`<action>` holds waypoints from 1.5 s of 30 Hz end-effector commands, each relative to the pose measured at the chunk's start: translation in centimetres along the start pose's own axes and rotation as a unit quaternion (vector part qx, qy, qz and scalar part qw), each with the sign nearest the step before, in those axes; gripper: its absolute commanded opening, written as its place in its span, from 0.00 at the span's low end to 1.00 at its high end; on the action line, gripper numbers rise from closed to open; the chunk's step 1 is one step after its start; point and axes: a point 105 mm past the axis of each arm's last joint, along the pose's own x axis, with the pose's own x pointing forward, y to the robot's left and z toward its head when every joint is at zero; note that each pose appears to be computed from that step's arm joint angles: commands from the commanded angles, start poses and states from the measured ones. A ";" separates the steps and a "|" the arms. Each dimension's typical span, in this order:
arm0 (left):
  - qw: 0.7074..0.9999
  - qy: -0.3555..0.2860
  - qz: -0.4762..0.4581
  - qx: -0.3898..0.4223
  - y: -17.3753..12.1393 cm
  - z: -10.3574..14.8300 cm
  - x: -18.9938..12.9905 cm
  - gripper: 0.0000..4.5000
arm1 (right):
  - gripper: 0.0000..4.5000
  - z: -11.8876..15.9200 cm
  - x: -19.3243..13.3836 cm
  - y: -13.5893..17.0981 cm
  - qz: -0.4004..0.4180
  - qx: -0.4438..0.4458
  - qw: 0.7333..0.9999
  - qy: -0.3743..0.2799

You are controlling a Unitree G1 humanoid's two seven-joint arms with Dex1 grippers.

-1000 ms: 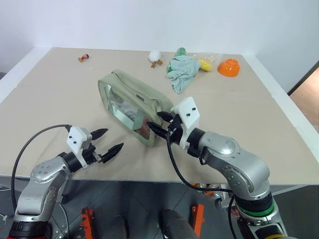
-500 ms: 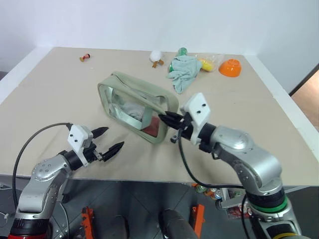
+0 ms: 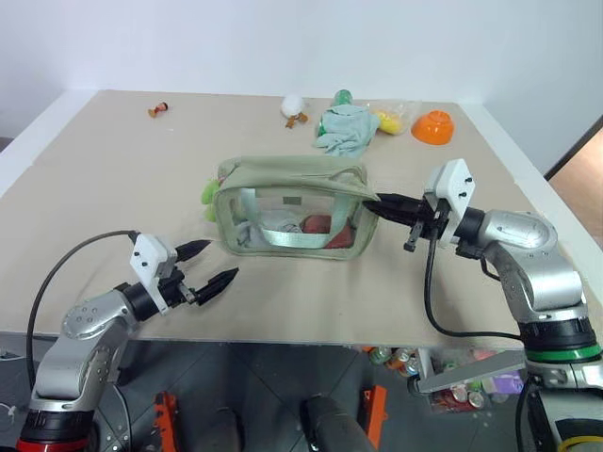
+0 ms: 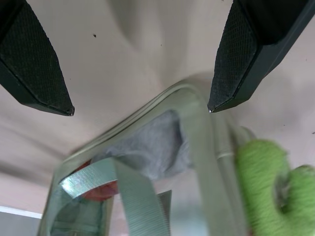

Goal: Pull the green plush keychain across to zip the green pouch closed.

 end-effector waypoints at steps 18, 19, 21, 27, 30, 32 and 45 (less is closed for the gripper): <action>0.999 -0.032 0.008 0.028 0.4 2.9 -0.3 1.00 | 0.56 1.1 -2.0 -0.6 -0.034 0.003 0.999 -0.021; 0.999 -0.036 0.009 0.028 0.4 3.2 -0.3 1.00 | 0.56 1.2 -2.2 -0.6 -0.039 0.007 0.999 -0.023; 0.999 -0.042 0.013 0.031 0.6 3.6 -0.3 1.00 | 0.56 1.5 -2.4 -0.8 -0.051 0.017 0.998 -0.029; 0.998 -0.046 0.016 0.030 1.1 4.1 -0.2 1.00 | 0.43 1.9 -1.7 -0.6 -0.066 0.048 0.996 -0.045; 0.998 -0.044 0.017 0.031 1.3 4.0 -0.2 1.00 | 0.23 1.9 -1.3 -0.2 -0.060 0.055 0.995 -0.049; 0.998 -0.043 0.017 0.032 1.4 3.9 -0.2 1.00 | 0.07 2.1 -1.1 0.1 -0.052 0.058 0.996 -0.053; 0.990 -0.064 0.121 -0.024 5.2 4.1 -1.1 1.00 | 0.00 1.6 -1.1 0.7 -0.037 0.038 0.998 -0.036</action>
